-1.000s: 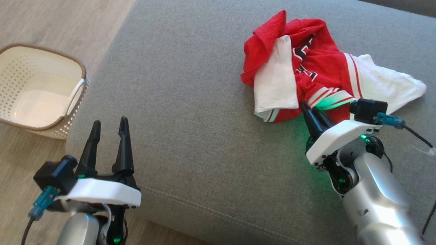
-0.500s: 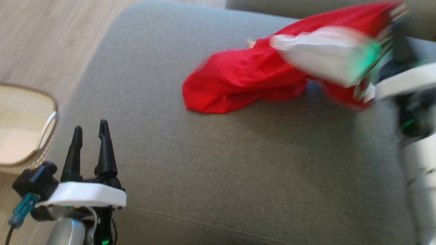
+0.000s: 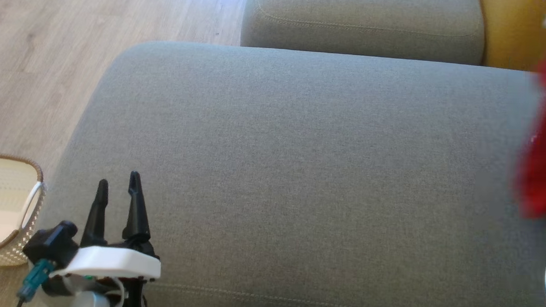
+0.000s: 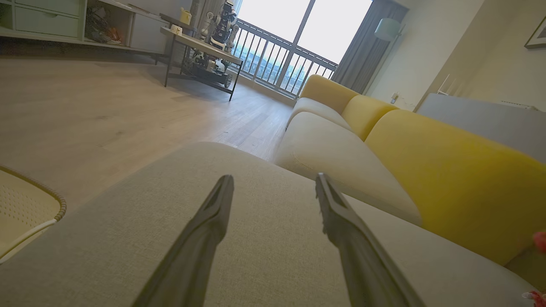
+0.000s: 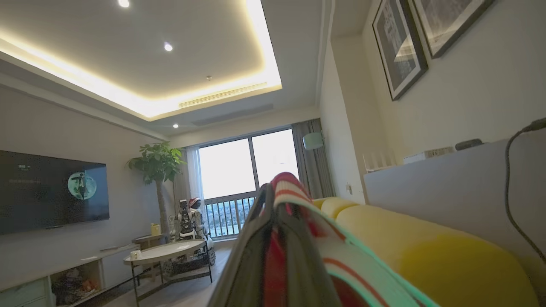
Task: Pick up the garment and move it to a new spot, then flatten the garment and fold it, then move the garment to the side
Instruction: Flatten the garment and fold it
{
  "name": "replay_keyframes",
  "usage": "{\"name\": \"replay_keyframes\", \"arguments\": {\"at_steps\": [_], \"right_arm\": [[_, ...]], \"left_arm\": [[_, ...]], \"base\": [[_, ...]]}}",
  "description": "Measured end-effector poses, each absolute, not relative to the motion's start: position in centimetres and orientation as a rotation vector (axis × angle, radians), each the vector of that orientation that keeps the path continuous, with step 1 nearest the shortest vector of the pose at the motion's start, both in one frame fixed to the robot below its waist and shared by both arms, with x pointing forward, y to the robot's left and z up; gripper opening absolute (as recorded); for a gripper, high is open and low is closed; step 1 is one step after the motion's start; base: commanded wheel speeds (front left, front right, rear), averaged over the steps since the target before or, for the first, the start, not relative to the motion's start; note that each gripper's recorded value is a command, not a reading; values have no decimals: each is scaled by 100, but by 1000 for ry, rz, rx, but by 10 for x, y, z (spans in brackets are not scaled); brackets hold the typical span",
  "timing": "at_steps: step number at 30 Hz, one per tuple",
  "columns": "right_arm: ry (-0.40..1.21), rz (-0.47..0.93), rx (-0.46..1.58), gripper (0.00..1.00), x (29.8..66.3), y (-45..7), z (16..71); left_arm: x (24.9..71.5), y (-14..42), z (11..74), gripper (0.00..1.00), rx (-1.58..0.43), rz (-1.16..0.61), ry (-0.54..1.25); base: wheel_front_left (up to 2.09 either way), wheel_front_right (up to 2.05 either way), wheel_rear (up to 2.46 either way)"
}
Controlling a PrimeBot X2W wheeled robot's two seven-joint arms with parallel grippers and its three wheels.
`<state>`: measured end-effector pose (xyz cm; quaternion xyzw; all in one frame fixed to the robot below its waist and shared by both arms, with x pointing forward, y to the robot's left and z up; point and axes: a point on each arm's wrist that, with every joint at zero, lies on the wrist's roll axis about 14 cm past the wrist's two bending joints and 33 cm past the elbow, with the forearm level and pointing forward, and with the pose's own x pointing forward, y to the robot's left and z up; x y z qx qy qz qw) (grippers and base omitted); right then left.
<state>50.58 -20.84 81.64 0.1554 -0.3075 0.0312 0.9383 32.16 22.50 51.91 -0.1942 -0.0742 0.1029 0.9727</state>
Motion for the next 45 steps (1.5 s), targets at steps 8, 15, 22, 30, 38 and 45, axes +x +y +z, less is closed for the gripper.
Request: {"name": "replay_keyframes", "arguments": {"at_steps": [8,15,22,30,38,45], "right_arm": [[-729,205,293,0,512,-128,870],[-472,470,395,0,540,-16,792],[170,773,421,0,495,114,592],[386,918,359,100,453,167,541],[329,862,213,100,474,144,559],[98,722,216,100,506,93,609]], "left_arm": [[319,217,512,100,-404,196,-122],[307,225,507,100,-399,235,-112],[292,236,506,100,-393,285,-115],[277,248,503,100,-403,348,-114],[286,243,506,100,-405,320,-121],[307,227,520,100,-394,238,-153]], "base": [[0,0,0],[0,0,0],[0,0,0],[0,0,0],[0,0,0],[0,0,0]]}}
